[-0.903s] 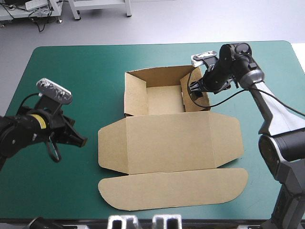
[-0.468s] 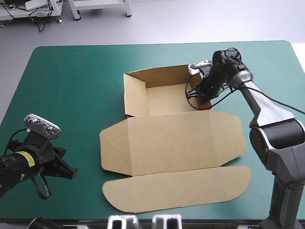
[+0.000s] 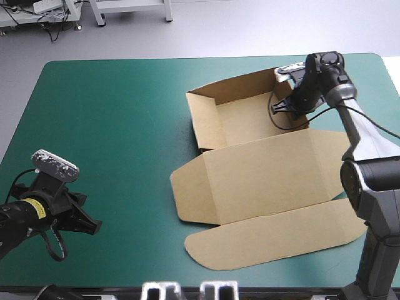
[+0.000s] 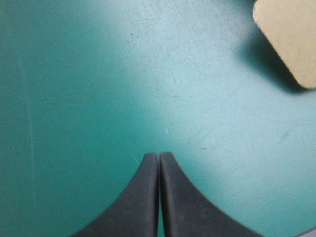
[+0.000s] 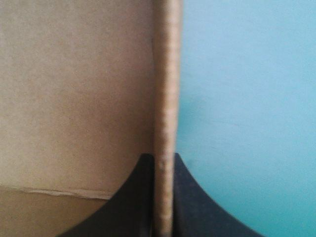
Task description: Fold the box
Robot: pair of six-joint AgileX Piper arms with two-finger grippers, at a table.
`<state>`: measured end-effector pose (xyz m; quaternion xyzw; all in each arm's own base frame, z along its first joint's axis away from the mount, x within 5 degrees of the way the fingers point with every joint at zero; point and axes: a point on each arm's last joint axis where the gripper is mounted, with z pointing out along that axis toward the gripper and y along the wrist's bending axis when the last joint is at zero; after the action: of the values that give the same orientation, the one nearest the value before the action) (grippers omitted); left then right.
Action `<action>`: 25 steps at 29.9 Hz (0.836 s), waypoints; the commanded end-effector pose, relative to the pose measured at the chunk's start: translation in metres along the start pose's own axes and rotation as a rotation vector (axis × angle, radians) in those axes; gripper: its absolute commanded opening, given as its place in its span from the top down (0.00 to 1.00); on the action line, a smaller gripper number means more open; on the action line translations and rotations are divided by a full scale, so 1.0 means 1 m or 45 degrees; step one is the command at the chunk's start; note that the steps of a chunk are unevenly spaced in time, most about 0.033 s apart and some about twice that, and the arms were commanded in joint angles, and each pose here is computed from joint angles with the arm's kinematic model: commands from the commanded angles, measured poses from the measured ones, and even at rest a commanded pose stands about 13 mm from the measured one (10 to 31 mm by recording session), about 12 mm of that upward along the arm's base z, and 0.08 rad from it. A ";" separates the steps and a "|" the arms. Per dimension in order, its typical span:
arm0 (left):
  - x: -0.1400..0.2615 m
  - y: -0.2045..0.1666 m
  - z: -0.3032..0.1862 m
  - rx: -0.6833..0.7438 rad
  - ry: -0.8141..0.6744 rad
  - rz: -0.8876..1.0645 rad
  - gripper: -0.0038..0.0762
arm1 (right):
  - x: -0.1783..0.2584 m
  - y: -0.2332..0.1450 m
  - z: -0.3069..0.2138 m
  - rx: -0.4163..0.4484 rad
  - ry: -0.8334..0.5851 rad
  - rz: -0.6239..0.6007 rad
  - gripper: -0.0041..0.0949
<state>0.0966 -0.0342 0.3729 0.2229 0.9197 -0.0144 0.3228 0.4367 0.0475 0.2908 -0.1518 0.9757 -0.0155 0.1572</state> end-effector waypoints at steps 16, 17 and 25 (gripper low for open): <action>-0.002 0.004 -0.006 -0.052 -0.012 0.004 0.96 | 0.119 -0.226 -0.059 0.254 -0.070 0.811 0.98; -0.002 0.004 -0.006 -0.052 -0.013 0.004 0.96 | 0.123 -0.230 -0.060 0.260 -0.069 0.828 0.98; -0.002 0.004 -0.006 -0.052 -0.017 0.004 0.96 | 0.148 -0.257 -0.066 0.320 -0.098 0.926 0.98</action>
<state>0.0977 -0.0315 0.3731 0.2219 0.9192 0.0022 0.3254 0.3690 -0.2382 0.2910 0.2138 0.9640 -0.0489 0.1501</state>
